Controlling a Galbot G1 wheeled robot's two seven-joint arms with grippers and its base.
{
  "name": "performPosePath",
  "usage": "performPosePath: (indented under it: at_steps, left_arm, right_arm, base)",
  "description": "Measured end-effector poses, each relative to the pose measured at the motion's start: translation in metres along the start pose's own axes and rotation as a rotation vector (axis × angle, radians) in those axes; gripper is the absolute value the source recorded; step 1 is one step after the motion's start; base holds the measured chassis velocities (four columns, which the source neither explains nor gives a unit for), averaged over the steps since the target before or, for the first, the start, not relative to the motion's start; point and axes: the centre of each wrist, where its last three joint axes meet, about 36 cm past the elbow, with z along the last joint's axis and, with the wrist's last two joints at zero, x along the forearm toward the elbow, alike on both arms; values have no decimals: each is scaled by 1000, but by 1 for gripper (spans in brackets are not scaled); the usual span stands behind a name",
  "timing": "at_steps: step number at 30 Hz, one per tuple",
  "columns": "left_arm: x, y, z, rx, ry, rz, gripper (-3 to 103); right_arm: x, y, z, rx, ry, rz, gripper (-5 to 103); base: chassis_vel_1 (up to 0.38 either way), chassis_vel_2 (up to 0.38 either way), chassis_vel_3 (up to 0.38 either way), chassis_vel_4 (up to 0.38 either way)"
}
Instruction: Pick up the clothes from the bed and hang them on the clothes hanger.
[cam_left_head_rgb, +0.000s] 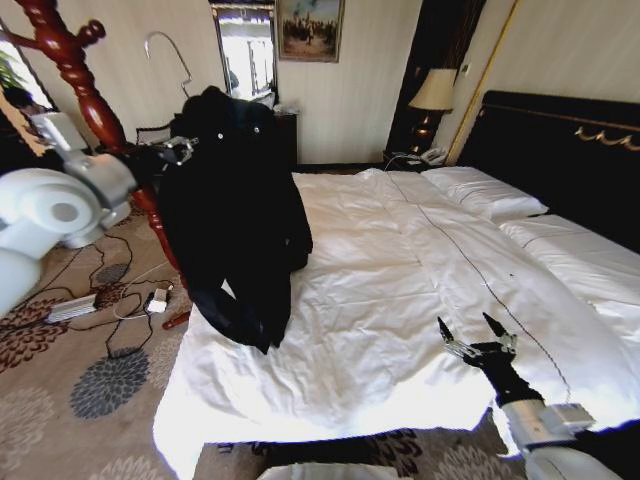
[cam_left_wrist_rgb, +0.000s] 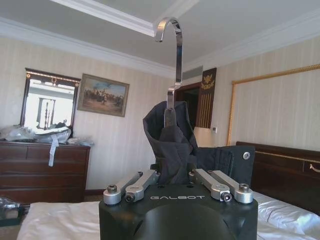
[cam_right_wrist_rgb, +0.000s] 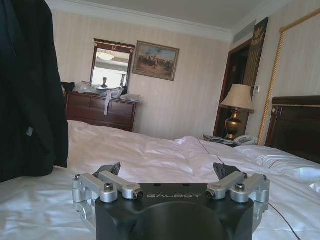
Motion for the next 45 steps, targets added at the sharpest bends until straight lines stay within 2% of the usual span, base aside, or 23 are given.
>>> performPosePath:
  at_steps: [7,9,11,21,26,29,38,45]
  left_arm:
    - [-34,3,15,29,-2,-18,18]
    - [-70,-3,13,26,30,-31,18]
    - [-86,-6,13,13,52,-44,18]
    - [-136,-8,16,4,105,-101,18]
    - [-166,-15,17,24,116,-139,18]
    - [-176,-16,11,24,121,-147,18]
    - [-208,-1,-36,16,164,-260,18]
    - [-216,6,-62,12,167,-298,18]
  right_arm:
    - [0,0,0,0,0,0,100]
    - [0,0,0,0,0,0,100]
    - [0,0,0,0,0,0,100]
    - [0,0,0,0,0,0,100]
    - [0,0,0,0,0,0,100]
    - [0,0,0,0,0,0,100]
    - [0,0,0,0,0,0,100]
    - [0,0,0,0,0,0,100]
  base:
    - [0,0,0,0]
    - [0,0,0,0]
    - [0,0,0,0]
    - [0,0,0,0]
    - [0,0,0,0]
    - [0,0,0,0]
    - [0,0,0,0]
    - [0,0,0,0]
